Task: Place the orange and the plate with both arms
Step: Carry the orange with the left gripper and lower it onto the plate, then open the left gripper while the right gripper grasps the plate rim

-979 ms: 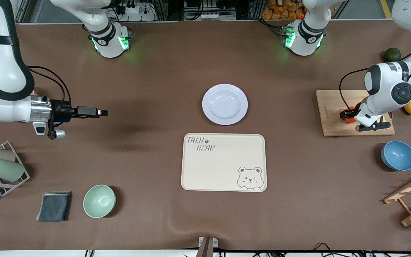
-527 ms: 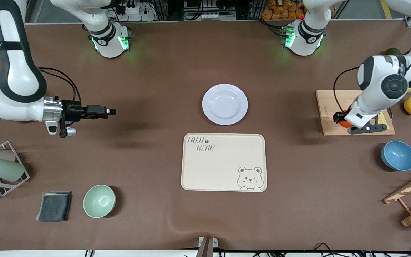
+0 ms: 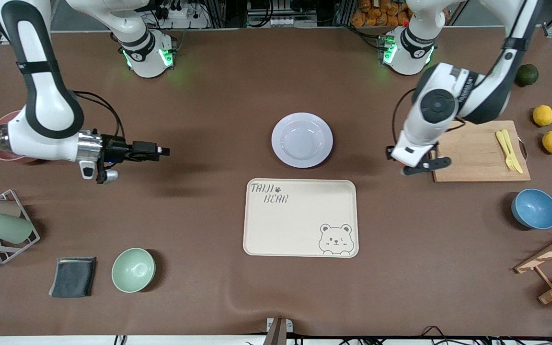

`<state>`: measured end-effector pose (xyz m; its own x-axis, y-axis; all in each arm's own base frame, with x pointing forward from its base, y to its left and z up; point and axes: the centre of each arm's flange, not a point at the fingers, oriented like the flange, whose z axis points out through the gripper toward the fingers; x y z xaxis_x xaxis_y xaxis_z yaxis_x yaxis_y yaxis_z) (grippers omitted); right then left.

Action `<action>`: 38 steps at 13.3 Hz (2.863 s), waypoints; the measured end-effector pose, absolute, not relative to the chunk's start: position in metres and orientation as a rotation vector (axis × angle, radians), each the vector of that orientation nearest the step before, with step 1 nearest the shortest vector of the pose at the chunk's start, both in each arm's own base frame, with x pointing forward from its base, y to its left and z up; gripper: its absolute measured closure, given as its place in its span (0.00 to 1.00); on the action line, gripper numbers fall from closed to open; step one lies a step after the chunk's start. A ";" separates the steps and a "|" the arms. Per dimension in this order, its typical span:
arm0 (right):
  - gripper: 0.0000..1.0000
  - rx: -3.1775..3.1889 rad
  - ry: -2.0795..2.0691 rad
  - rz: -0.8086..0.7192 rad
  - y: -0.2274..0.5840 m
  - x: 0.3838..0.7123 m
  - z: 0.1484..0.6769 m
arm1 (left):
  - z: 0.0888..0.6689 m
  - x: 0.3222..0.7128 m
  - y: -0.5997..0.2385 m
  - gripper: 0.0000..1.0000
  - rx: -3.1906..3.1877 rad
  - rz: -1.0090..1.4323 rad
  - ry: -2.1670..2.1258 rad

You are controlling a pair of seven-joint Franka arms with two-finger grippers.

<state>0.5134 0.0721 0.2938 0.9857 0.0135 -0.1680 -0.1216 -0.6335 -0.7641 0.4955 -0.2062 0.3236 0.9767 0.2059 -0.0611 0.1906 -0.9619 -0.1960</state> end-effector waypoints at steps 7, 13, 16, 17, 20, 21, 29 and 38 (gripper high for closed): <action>0.00 -2.242 0.108 0.181 0.116 0.489 0.267 | 0.297 0.452 -0.403 0.25 -3.028 0.235 -0.408; 0.00 -2.235 0.109 0.214 0.125 0.477 0.258 | 0.241 0.416 -0.466 0.25 -2.990 0.369 -0.441; 0.00 -2.218 0.123 0.229 0.128 0.469 0.250 | 0.224 0.411 -0.470 0.25 -2.969 0.396 -0.491; 0.00 -2.203 0.138 0.228 0.130 0.466 0.248 | 0.220 0.407 -0.472 0.25 -2.965 0.404 -0.485; 0.00 -2.197 0.150 0.195 0.149 0.459 0.243 | 0.204 0.399 -0.477 0.25 -2.946 0.399 -0.472; 0.00 -2.207 0.149 0.175 0.160 0.456 0.241 | 0.197 0.399 -0.477 0.25 -2.940 0.393 -0.472; 0.00 -2.211 0.156 0.039 0.210 0.426 0.211 | 0.182 0.396 -0.477 0.11 -2.930 0.383 -0.465; 0.00 -2.156 0.255 0.037 0.251 0.407 0.196 | 0.319 0.475 -0.438 0.00 -3.035 0.068 -0.568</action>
<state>0.4075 0.2508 0.1960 0.9780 -0.1681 -0.1233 -0.1963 -0.5435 -0.8161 0.4755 -0.4384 0.3194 0.9314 0.3626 -0.0334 0.3602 -0.9309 -0.0607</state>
